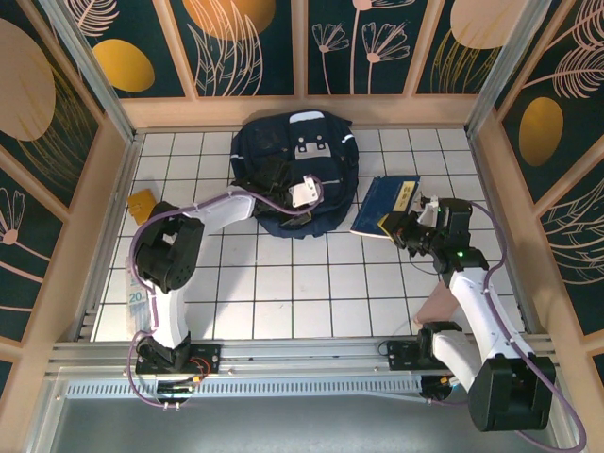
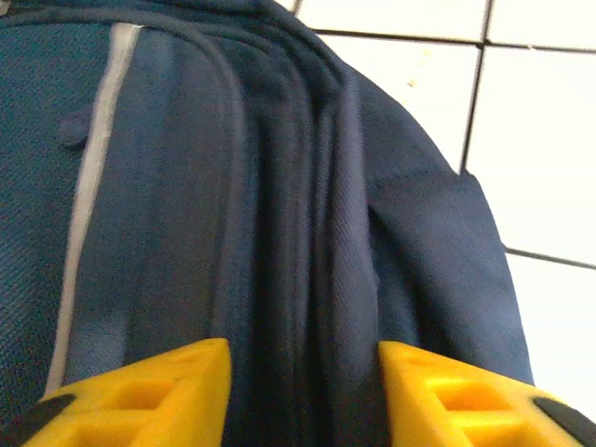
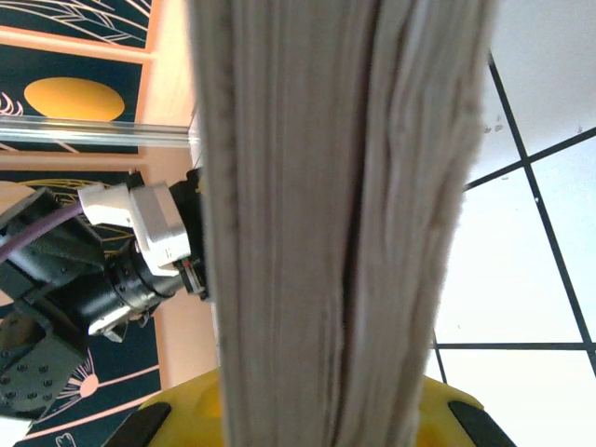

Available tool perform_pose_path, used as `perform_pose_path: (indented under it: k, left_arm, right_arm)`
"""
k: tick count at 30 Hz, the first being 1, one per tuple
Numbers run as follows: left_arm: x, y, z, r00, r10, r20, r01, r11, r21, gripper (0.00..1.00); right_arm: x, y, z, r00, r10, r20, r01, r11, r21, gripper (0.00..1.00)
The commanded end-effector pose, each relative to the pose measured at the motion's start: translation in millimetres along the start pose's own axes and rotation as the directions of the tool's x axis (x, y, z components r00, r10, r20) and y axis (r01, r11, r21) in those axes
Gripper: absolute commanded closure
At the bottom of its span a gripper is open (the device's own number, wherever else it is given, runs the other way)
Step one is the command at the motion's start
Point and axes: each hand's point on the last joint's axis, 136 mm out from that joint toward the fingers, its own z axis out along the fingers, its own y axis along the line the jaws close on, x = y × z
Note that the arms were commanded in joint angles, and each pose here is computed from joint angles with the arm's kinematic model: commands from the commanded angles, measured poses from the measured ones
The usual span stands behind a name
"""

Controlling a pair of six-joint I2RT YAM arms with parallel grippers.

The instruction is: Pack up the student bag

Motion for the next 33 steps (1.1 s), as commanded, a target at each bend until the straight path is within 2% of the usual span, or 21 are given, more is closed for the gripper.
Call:
perform_pose_path:
  k: [1,2,3,8,14,17,19,21,23,27,33]
  left_arm:
    - [-10.9,7.2,5.4,0.999,-0.031,-0.010,0.031,0.999,0.015,0.89]
    - [-13.7,7.0,5.2,0.999,-0.038,-0.012,0.038,0.999,0.030,0.97]
    - [-19.8,6.3,2.9,0.999,-0.047,-0.002,0.047,0.998,0.045,1.00]
    - [-62.3,12.6,-27.6,0.989,-0.079,0.128,0.075,0.997,0.030,1.00]
    - [-115.0,39.4,-90.2,0.946,-0.071,0.317,0.125,0.980,-0.153,1.00]
    - [-144.7,41.2,-124.9,0.916,-0.002,0.401,0.103,0.967,-0.232,1.00]
    - [-166.3,36.3,-152.1,0.897,0.102,0.430,0.044,0.947,-0.317,1.00]
    - [-181.1,29.3,-168.4,0.878,0.196,0.436,-0.017,0.924,-0.381,1.00]
    - [-194.8,26.2,-186.4,0.851,0.242,0.467,-0.028,0.908,-0.419,1.00]
    - [-217.5,15.4,-212.6,0.796,0.307,0.521,-0.068,0.902,-0.427,1.00]
    - [-227.9,-2.5,-224.0,0.750,0.349,0.562,-0.121,0.908,-0.402,1.00]
  right_arm:
    - [-6.9,22.4,-6.2,0.998,-0.063,0.006,0.064,0.997,-0.051,1.00]
    - [-6.6,22.6,-6.3,0.998,-0.067,0.004,0.067,0.996,-0.051,1.00]
    - [-5.7,23.1,-6.4,0.998,-0.069,-0.001,0.069,0.996,-0.054,1.00]
    - [7.5,19.7,-4.3,0.991,-0.113,-0.067,0.109,0.992,-0.069,1.00]
    - [27.4,22.5,-4.5,0.983,-0.117,-0.143,0.100,0.987,-0.126,1.00]
    - [52.3,31.8,-0.1,0.963,-0.118,-0.242,0.072,0.979,-0.193,1.00]
    - [71.5,37.4,6.3,0.944,-0.136,-0.299,0.073,0.975,-0.212,1.00]
    - [81.5,40.9,13.2,0.940,-0.134,-0.315,0.069,0.976,-0.209,1.00]
    - [89.1,47.8,20.9,0.939,-0.117,-0.322,0.041,0.972,-0.234,1.00]
    - [98.3,62.7,44.5,0.941,-0.104,-0.322,0.012,0.961,-0.277,1.00]
    - [88.5,65.9,94.7,0.945,-0.093,-0.313,0.020,0.973,-0.230,1.00]
